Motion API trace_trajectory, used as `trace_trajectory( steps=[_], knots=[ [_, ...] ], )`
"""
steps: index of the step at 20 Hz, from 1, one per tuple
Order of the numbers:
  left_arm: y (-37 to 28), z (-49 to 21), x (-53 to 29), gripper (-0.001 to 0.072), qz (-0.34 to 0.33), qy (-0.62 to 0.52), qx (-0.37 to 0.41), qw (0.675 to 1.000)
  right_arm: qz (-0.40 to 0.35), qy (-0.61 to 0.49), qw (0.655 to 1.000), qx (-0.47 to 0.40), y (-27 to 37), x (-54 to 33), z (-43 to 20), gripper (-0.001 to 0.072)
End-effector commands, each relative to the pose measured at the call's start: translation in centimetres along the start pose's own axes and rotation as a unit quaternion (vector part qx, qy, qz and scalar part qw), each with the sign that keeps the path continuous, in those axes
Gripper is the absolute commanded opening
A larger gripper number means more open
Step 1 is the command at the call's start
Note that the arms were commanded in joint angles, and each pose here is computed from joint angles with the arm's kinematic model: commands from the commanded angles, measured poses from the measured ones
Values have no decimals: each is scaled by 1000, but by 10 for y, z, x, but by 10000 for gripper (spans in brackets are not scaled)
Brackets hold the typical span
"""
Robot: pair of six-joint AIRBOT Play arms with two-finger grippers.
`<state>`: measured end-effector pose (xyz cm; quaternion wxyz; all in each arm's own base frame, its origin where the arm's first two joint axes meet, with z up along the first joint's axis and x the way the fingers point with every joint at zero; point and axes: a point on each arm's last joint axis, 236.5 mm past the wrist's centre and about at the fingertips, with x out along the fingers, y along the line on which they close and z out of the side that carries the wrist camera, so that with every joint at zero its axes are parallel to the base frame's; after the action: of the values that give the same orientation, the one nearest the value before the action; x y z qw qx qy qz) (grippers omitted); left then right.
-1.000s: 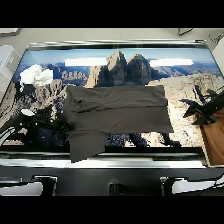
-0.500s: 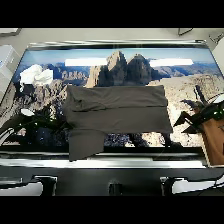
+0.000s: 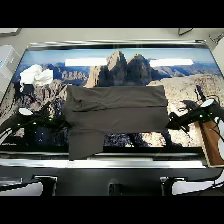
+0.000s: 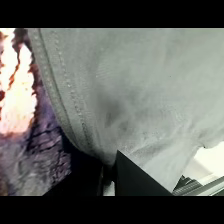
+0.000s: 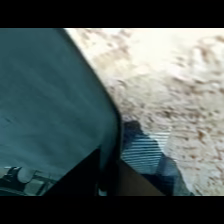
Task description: Fold the clothes and pants, and hang the long-sleeved shirts on hangers.
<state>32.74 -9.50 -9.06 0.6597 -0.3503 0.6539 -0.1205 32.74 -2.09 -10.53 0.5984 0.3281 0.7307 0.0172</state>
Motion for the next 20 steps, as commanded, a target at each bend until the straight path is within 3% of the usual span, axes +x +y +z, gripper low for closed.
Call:
trace_trajectory(
  steps=[1, 4, 6, 8, 10, 12, 16, 20],
  knots=[
    [-14, 16, -18, 34, -6, -30, 19, 999, 11, 4, 999, -47, 27, -15, -5, 45],
    [-87, 72, -111, 32, -26, -166, 125, 978, 7, -134, 981, -138, 75, -110, 27, 44],
    [-168, 89, -221, 33, -38, -298, 233, 925, -1, -315, 922, -226, 135, -231, 38, 45],
    [-259, 60, -353, 34, -49, -442, 330, 833, -16, -510, 809, -293, 196, -377, -3, 45],
    [-321, -11, -457, 34, -37, -553, 404, 728, -47, -654, 675, -338, 232, -489, -91, 45],
    [-350, -82, -506, 34, -31, -608, 443, 658, -58, -723, 601, -337, 238, -535, -175, 45],
    [-364, -171, -543, 33, -35, -667, 461, 584, -63, -764, 556, -322, 228, -550, -267, 45],
    [-361, -196, -557, 32, -28, -691, 454, 562, -53, -803, 519, -287, 220, -572, -294, 45]
  ],
)
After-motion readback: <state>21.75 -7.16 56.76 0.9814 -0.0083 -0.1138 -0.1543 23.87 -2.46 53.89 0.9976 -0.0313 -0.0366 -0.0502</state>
